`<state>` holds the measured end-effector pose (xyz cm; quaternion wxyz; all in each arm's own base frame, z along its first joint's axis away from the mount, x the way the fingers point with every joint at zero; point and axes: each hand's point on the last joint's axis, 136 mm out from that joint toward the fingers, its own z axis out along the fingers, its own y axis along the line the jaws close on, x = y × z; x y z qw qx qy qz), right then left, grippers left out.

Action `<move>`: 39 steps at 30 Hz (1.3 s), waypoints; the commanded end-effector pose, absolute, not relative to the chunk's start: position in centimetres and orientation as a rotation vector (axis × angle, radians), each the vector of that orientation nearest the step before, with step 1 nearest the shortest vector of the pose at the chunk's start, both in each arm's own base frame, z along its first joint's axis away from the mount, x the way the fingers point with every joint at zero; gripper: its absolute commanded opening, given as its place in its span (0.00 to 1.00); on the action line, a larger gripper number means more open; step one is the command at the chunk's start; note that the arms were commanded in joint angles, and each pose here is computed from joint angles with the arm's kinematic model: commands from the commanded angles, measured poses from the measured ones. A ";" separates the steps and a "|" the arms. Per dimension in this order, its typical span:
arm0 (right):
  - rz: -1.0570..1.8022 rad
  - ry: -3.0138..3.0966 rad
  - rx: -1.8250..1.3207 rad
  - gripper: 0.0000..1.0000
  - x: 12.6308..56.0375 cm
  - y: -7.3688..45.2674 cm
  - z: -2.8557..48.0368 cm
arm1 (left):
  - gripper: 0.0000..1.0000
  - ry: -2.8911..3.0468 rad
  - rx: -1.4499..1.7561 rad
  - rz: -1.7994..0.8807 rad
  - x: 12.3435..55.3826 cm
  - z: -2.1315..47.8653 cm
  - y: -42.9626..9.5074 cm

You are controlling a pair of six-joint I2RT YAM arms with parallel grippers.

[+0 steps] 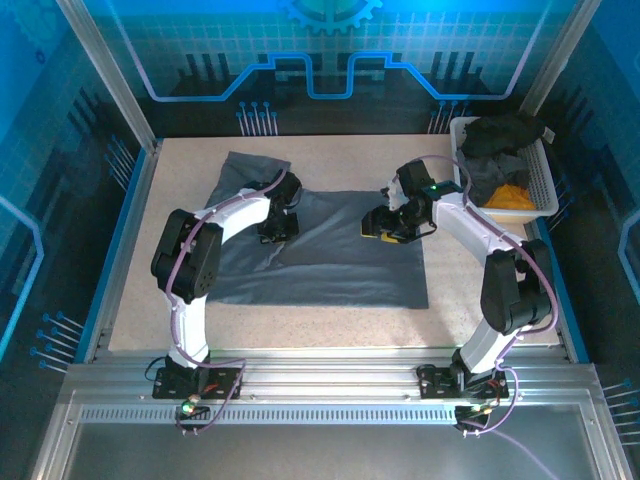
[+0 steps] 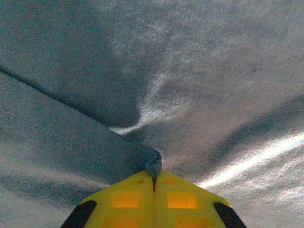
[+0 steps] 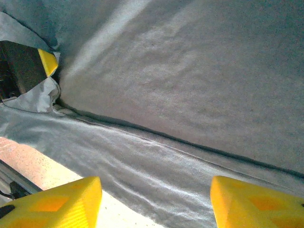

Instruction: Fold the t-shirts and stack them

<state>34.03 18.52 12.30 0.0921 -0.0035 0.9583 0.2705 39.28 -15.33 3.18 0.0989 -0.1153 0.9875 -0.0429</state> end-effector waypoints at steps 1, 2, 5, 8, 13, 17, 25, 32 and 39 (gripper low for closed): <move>0.845 2.855 -0.008 0.62 34.0 18.9 12.1 | 0.10 2.895 -0.286 -0.127 40.0 4.0 -15.8; 0.843 2.859 -0.006 0.62 34.0 18.9 11.9 | 0.13 2.888 -0.287 -0.129 40.2 4.1 -15.8; 0.843 2.871 0.018 0.62 34.1 18.7 11.4 | 0.43 2.859 -0.311 -0.106 40.7 5.2 -15.5; 0.834 2.853 0.107 0.62 35.5 17.9 11.3 | 0.46 2.783 -0.386 -0.122 41.7 7.8 -14.8; 0.642 2.822 0.315 0.57 40.1 14.5 10.8 | 0.43 2.640 -0.715 -0.299 44.4 10.9 -10.9; 0.469 2.818 0.432 0.49 43.7 11.8 9.8 | 0.37 2.543 -0.959 -0.424 46.8 10.5 -6.6; 0.315 2.946 0.495 0.43 45.9 11.0 5.5 | 0.29 2.516 -1.300 -0.434 46.5 5.2 -1.5; 0.227 3.042 0.548 0.45 43.2 10.5 2.2 | 0.28 2.556 -1.434 -0.330 42.5 1.4 0.5; 0.204 3.089 0.531 0.47 40.8 11.1 1.8 | 0.28 2.580 -1.503 -0.246 38.3 0.1 2.1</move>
